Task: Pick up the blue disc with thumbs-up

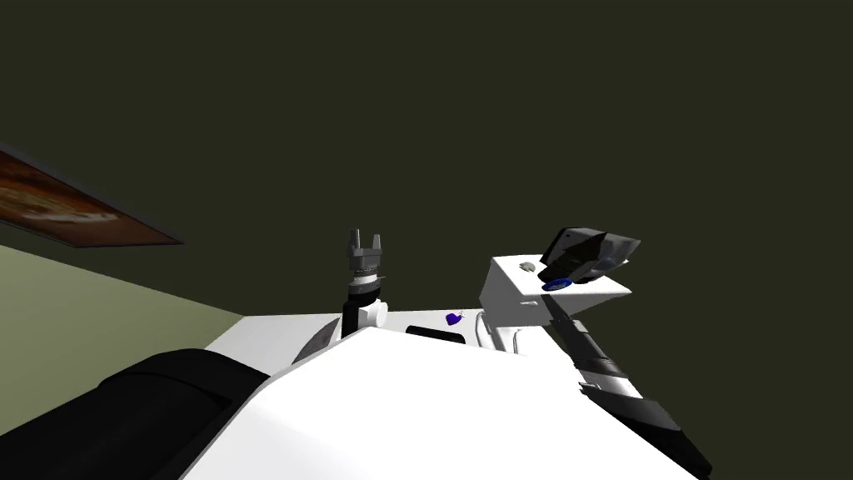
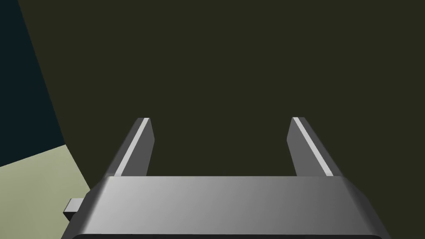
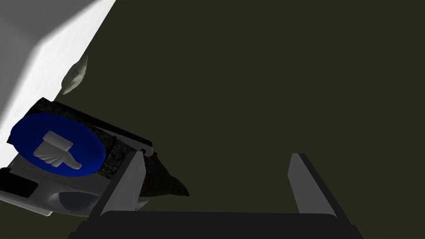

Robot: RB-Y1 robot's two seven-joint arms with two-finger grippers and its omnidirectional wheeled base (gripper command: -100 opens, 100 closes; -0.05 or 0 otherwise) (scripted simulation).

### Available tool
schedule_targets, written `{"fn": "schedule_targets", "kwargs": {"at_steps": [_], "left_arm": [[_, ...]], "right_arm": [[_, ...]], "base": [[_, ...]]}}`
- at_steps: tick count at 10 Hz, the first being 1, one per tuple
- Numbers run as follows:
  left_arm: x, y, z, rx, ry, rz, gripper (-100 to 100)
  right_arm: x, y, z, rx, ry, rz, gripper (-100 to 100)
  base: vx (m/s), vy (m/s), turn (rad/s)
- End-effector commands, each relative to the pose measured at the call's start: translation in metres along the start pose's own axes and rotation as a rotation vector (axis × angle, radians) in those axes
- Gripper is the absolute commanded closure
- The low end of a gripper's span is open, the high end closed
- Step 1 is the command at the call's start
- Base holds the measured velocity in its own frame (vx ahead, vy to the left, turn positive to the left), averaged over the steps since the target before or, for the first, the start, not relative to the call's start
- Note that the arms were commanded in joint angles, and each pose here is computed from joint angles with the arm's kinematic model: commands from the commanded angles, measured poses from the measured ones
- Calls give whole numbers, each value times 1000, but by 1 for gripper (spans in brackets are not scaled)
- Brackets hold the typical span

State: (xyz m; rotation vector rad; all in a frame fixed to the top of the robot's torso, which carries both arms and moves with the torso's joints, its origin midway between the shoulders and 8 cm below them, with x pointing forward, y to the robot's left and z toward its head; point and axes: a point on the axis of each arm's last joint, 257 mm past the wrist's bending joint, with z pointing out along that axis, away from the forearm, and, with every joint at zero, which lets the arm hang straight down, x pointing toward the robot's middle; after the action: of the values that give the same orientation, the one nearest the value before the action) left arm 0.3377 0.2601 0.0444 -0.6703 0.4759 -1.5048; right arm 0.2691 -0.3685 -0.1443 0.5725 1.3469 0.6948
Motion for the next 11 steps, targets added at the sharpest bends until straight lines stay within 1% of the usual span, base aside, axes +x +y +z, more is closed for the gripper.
{"fn": "schedule_targets", "kwargs": {"at_steps": [1,2,3,4,5,6,7,8,9,10,11], "left_arm": [[0,0,0,0,0,0,0],[0,0,0,0,0,0,0],[0,0,0,0,0,0,0],[0,0,0,0,0,0,0],[0,0,0,0,0,0,0],[0,0,0,0,0,0,0],[0,0,0,0,0,0,0],[0,0,0,0,0,0,0],[0,0,0,0,0,0,0],[0,0,0,0,0,0,0],[0,0,0,0,0,0,0]], "right_arm": [[1,-12,-11,40,25,-37,-100],[0,-32,-29,98,67,-108,-100],[0,-35,-33,110,73,-109,-100],[-3,-51,-47,151,112,-179,-100],[-2,-57,-58,180,127,-180,-100],[-6,-72,-72,218,168,-249,-100],[-5,-76,-82,242,182,-249,-100],[-10,-92,-101,288,232,-317,-100],[-9,-95,-112,314,248,-316,-100],[-9,-96,-114,318,251,-316,-100],[-15,-111,-136,366,309,-382,-100]], "base": [[-19,-12,302],[-29,-6,375],[-27,-8,327],[-30,-16,417],[-25,-17,321],[-31,-18,341],[-27,-10,333],[-36,-10,437],[-32,-15,304],[-14,-10,65],[-32,-6,425]]}}
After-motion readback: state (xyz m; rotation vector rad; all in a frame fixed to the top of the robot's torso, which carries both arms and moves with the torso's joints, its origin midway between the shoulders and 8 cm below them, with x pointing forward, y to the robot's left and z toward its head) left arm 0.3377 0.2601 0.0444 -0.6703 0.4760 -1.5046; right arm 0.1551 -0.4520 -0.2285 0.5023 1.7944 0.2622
